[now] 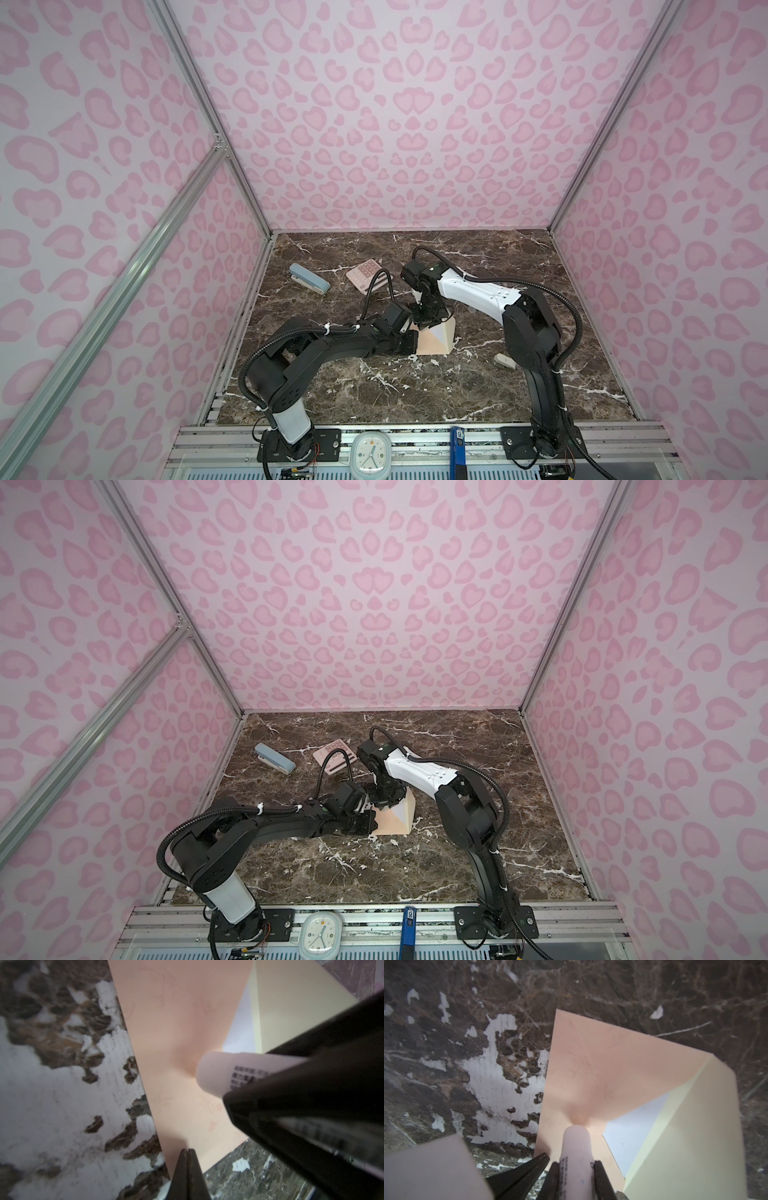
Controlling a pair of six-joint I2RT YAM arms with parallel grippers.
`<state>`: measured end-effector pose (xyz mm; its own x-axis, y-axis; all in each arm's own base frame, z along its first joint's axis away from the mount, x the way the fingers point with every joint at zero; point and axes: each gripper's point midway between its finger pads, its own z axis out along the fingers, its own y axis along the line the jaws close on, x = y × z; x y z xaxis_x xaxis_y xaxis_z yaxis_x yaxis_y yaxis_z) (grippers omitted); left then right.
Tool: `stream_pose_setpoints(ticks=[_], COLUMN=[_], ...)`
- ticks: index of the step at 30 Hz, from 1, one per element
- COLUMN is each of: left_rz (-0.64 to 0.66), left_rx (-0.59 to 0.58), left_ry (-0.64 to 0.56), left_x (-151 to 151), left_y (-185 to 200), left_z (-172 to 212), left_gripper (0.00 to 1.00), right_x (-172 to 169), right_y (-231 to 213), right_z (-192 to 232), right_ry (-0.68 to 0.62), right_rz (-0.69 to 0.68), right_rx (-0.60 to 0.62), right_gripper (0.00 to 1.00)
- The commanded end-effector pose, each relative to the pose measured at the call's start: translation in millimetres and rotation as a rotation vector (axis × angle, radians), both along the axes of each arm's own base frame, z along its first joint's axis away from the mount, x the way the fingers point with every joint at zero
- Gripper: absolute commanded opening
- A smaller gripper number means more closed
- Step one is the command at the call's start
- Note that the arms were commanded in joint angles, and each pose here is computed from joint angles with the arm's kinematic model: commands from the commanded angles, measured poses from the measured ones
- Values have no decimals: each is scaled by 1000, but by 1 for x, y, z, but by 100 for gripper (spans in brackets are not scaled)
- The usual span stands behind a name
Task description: Place the letter into the envelope and seal it
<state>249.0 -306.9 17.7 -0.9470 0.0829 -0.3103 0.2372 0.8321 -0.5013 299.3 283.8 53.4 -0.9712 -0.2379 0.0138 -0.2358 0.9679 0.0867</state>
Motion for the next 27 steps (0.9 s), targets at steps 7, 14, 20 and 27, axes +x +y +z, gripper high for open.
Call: stream_pose_setpoints(ticks=[7, 14, 20, 27], left_rz=[-2, -3, -5, -4], left_rx=[24, 27, 30, 35], left_ry=[21, 26, 31, 35], left_x=[-3, -3, -4, -4], left_y=[3, 3, 3, 3], left_z=[-6, -8, -9, -10], left_gripper=[4, 4, 4, 4], right_x=[7, 8, 7, 4], right_y=[-6, -8, -11, -14], right_z=[-8, -9, -9, -11], right_ry=[10, 13, 18, 26], right_rz=[2, 2, 8, 20], right_rx=[-36, -48, -65, -81], right_gripper=[1, 0, 0, 0])
